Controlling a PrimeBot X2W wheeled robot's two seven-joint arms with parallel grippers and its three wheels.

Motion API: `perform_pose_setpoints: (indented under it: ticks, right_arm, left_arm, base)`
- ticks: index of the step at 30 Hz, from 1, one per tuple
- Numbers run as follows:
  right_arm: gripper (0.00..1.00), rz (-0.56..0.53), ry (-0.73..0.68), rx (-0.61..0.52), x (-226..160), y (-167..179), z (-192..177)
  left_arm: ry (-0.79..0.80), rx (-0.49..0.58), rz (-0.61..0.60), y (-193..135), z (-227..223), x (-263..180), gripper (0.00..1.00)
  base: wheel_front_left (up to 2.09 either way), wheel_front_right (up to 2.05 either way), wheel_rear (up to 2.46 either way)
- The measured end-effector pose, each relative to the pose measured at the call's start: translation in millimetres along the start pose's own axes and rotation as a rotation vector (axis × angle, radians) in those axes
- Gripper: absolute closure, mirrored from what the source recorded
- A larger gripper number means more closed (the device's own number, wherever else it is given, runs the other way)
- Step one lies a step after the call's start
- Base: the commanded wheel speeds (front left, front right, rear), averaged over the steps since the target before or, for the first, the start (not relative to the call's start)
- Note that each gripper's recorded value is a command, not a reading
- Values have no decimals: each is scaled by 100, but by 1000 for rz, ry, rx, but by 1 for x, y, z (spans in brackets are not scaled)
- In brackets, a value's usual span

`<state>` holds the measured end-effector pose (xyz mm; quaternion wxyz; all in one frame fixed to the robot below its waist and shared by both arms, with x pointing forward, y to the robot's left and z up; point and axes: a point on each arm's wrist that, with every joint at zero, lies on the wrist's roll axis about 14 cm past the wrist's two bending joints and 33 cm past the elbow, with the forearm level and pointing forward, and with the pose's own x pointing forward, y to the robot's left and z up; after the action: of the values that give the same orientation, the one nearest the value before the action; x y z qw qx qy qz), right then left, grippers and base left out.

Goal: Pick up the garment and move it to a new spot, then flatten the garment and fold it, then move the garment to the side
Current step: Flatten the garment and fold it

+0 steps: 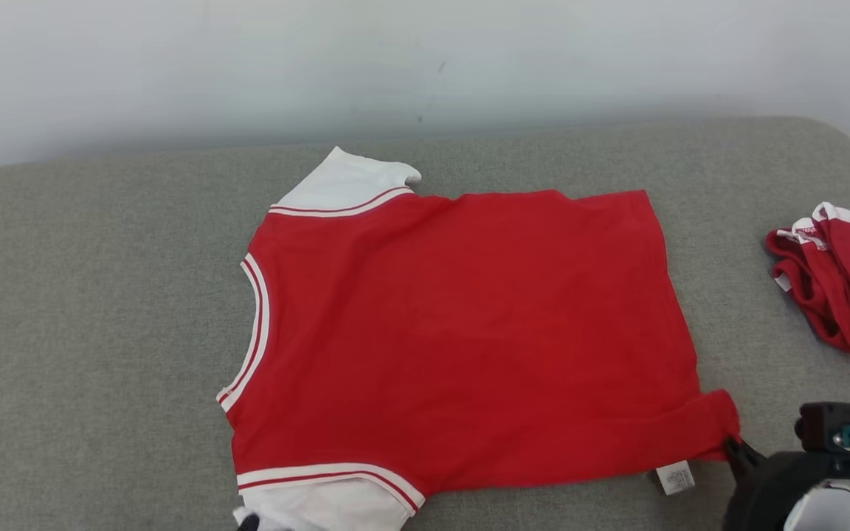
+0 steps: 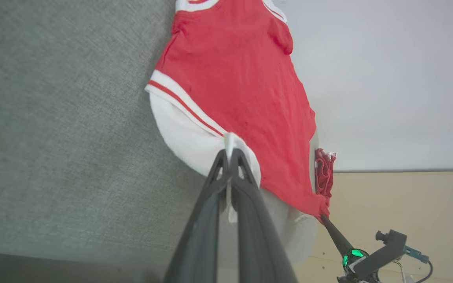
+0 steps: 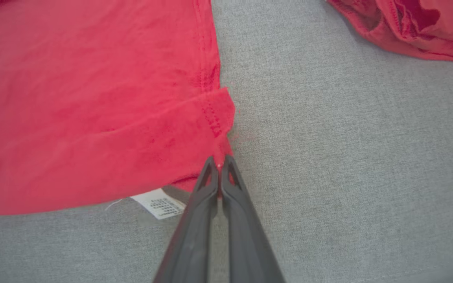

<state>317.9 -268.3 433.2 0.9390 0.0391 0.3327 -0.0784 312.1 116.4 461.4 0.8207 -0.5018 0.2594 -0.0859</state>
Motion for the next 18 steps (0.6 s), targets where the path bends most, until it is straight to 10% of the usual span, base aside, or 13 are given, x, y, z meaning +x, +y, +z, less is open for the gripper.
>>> perform_pose_setpoints:
  ticks: [18]
  right_arm:
    - [100, 99, -185, 135, 52, 36, 66]
  left_arm:
    - [-243, 314, -104, -47, 66, 96, 100]
  base:
    - [0, 0, 0]
